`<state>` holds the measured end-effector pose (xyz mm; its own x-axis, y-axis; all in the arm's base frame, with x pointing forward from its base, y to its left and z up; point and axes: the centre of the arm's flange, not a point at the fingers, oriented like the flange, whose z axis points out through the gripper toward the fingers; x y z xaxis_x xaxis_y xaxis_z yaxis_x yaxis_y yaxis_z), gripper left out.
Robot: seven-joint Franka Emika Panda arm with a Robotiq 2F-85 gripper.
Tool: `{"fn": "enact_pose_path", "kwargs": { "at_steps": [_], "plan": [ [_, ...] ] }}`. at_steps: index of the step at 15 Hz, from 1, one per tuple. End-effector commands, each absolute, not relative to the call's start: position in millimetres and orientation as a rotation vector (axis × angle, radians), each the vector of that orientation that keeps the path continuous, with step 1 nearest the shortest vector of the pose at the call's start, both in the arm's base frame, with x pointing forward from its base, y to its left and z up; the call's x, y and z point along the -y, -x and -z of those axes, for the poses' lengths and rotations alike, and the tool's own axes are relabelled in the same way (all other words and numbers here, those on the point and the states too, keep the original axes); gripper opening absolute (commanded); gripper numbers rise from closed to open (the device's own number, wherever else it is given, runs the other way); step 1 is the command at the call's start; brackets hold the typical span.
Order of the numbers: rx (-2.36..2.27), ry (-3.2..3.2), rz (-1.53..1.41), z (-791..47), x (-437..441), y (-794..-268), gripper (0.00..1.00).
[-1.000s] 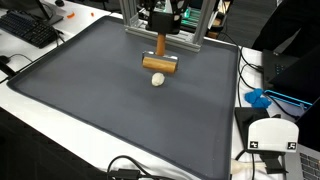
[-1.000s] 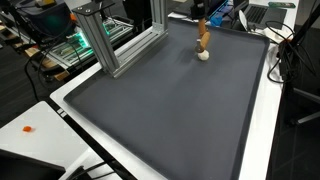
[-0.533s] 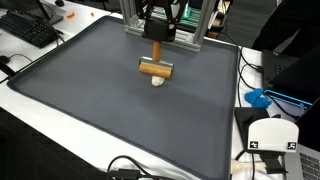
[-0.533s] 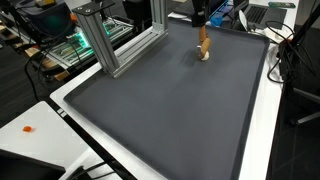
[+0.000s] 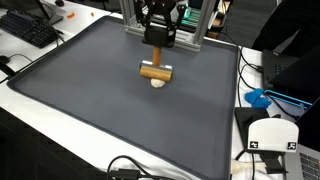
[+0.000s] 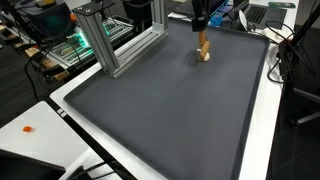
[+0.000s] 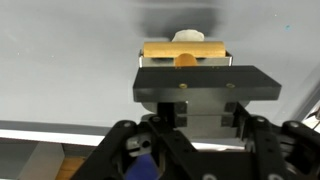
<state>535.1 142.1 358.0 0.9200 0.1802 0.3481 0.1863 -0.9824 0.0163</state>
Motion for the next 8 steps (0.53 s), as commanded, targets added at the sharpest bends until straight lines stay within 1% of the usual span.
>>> {"fn": "enact_pose_path", "kwargs": {
  "at_steps": [1,8],
  "plan": [
    [0.305,3.099,0.488,-344.8,-140.6,-535.7,0.35],
    [0.314,3.114,0.391,-340.0,-139.1,-530.6,0.35]
  ]
}}
